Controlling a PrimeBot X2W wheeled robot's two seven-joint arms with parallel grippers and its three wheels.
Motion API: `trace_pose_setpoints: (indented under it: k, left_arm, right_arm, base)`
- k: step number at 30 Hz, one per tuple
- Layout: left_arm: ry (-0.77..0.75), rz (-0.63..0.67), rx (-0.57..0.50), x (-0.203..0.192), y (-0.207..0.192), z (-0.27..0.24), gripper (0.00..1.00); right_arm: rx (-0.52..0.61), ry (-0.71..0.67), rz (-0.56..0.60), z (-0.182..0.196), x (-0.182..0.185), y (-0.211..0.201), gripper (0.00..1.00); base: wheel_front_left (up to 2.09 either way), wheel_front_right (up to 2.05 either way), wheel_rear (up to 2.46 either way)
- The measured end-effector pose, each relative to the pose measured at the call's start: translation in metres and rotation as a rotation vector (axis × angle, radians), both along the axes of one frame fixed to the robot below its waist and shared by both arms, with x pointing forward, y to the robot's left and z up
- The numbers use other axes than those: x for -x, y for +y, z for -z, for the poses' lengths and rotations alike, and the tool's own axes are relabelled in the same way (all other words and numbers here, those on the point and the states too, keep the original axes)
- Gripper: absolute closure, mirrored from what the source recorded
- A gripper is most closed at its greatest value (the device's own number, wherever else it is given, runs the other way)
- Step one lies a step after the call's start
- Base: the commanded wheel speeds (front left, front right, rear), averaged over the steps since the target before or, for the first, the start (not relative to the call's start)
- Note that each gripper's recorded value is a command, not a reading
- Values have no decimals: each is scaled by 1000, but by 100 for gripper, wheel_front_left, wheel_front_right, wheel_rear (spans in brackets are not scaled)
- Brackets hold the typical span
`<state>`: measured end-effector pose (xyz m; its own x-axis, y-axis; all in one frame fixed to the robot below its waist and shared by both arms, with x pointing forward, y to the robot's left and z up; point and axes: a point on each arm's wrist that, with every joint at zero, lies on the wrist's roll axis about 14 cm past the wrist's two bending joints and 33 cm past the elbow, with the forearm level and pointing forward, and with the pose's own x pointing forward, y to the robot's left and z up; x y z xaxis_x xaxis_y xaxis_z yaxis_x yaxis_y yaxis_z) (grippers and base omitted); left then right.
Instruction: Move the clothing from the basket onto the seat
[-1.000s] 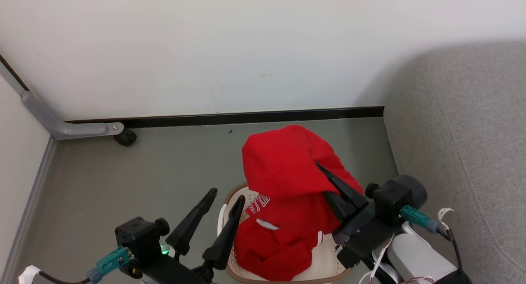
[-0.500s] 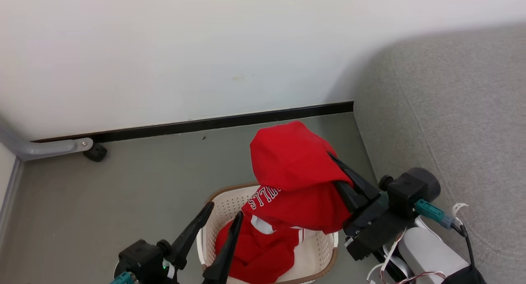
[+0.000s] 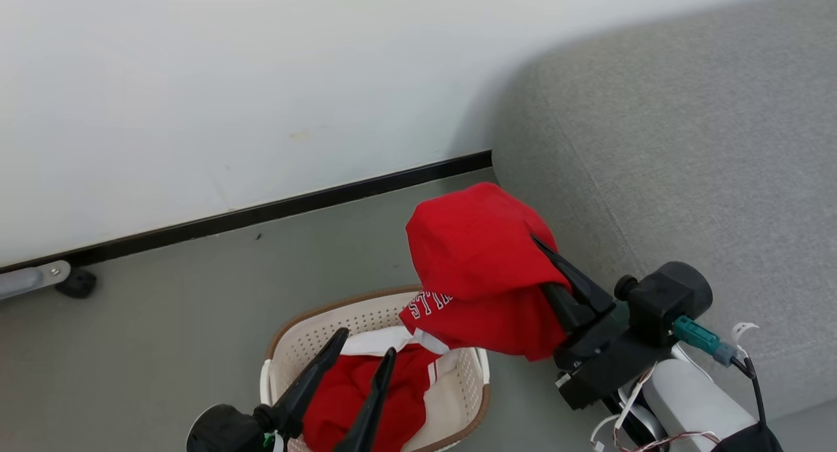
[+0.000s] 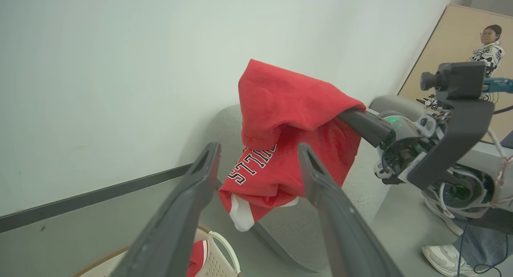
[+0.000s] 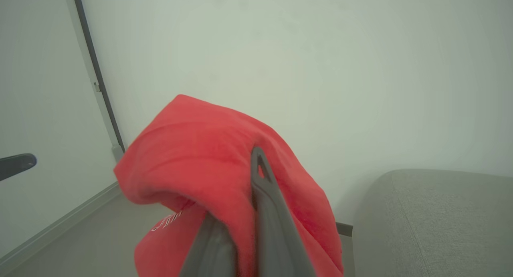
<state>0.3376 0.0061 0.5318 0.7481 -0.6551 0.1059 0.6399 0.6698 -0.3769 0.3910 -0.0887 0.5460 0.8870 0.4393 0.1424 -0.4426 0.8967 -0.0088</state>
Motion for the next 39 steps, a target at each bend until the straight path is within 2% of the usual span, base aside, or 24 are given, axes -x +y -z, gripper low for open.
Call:
trace_pose_setpoints:
  k: [11, 22, 29, 39]
  left_arm:
    - [-12, 114, 6, -2, -35, 4, 0]
    - [17, 238, 31, 5, -68, 14, 0]
    - [42, 261, 29, 3, -72, 25, 0]
    - [97, 246, 5, -6, -57, 46, 0]
  right_arm:
    - [4, -5, 178, -2, 15, -62, 100]
    - [-28, 0, 471, -6, 21, -164, 100]
    - [-21, -60, 631, -35, 7, -237, 100]
    - [0, -37, 810, -36, -15, -306, 100]
  base:
    - [0, 0, 0]
    - [0, 0, 0]
    - [0, 0, 0]
    - [0, 0, 0]
